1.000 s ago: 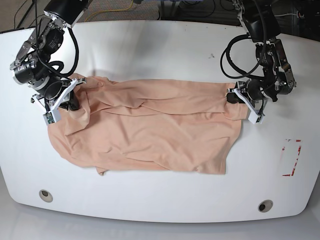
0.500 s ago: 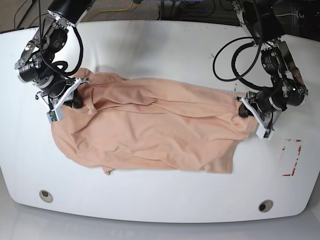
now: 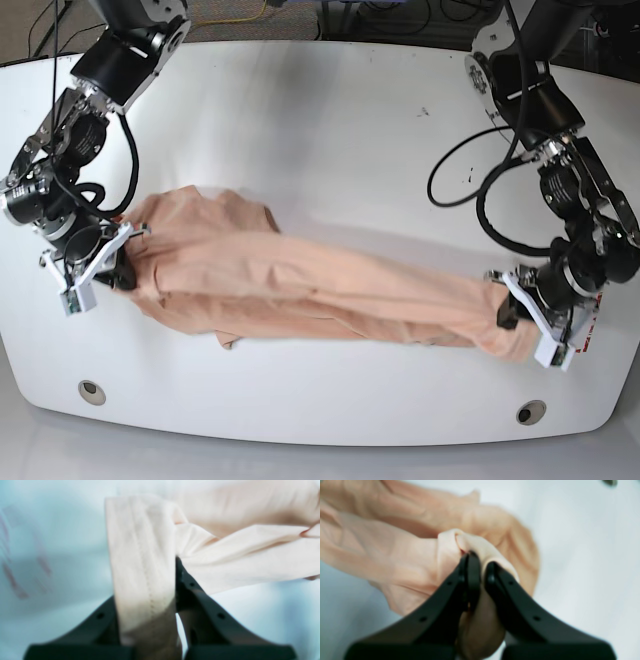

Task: Layout the t-shirt on the table in an organized manner, then fold the t-shirt properly
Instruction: 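Lift the held shirt edge with both grippers and swing it forward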

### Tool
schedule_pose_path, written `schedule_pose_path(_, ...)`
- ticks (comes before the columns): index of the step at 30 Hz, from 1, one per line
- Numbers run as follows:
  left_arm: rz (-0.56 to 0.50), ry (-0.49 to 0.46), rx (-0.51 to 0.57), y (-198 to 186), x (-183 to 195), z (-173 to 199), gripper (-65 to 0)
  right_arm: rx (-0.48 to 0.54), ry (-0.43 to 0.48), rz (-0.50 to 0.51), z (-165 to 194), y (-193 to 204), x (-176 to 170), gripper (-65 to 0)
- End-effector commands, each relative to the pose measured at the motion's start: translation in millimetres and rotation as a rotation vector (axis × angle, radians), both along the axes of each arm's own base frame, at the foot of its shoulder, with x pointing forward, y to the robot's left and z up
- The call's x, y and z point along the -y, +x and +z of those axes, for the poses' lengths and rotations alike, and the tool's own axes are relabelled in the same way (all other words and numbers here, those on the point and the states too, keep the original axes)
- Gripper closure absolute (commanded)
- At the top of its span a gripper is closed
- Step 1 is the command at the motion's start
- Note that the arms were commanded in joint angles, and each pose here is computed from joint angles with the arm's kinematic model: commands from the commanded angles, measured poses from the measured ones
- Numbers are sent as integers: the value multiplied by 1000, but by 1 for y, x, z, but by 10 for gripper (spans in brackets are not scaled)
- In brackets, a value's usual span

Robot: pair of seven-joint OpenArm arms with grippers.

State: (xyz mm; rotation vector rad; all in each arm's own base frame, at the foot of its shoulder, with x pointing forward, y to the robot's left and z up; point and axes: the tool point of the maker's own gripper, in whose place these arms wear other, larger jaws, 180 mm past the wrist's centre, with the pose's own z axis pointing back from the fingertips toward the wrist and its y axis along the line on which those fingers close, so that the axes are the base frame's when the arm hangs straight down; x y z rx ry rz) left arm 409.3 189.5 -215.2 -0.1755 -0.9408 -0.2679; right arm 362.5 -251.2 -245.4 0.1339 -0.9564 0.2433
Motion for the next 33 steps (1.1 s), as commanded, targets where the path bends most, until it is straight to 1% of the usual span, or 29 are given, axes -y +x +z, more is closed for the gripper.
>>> schedule_pose_path(1,-1,3,144,21,-1,54,0,93,6,-15,36,27,15,0)
schedule_pose_path(2,0,4,159,24,-2,60,0,95,9,-16,38,29,17,0)
schedule_pose_path(3,-1,0,201,32,-2,80,0,115,12,-19,51,41,23,0)
schedule_pose_path(6,-12,-17,256,48,1,111,0,134,-6,4,74,62,29,0)
schedule_pose_path(9,-19,-35,311,61,1,145,0,172,-22,25,106,83,31,0)
schedule_pose_path(11,-33,-51,360,70,2,173,0,212,-29,34,135,98,34,0)
schedule_pose_path(13,-43,-54,389,69,4,185,0,234,-21,46,156,111,34,0)
schedule_pose_path(15,-43,-56,412,68,6,193,0,262,-30,67,184,123,30,0)
schedule_pose_path(17,-34,-46,453,64,4,207,0,288,-49,77,211,131,31,0)
schedule_pose_path(18,-23,-32,492,60,1,221,0,311,-59,81,232,135,32,0)
schedule_pose_path(19,-19,-29,503,59,0,225,0,313,-62,82,236,136,33,0)
schedule_pose_path(22,21,-10,569,52,-11,251,0,352,-75,88,270,140,33,0)
schedule_pose_path(25,49,9,644,46,-18,285,0,401,-106,92,301,138,32,0)
schedule_pose_path(29,76,15,713,43,-31,329,0,431,-141,86,326,133,35,0)
schedule_pose_path(33,66,-9,758,43,-33,364,0,440,-149,86,335,131,34,0)
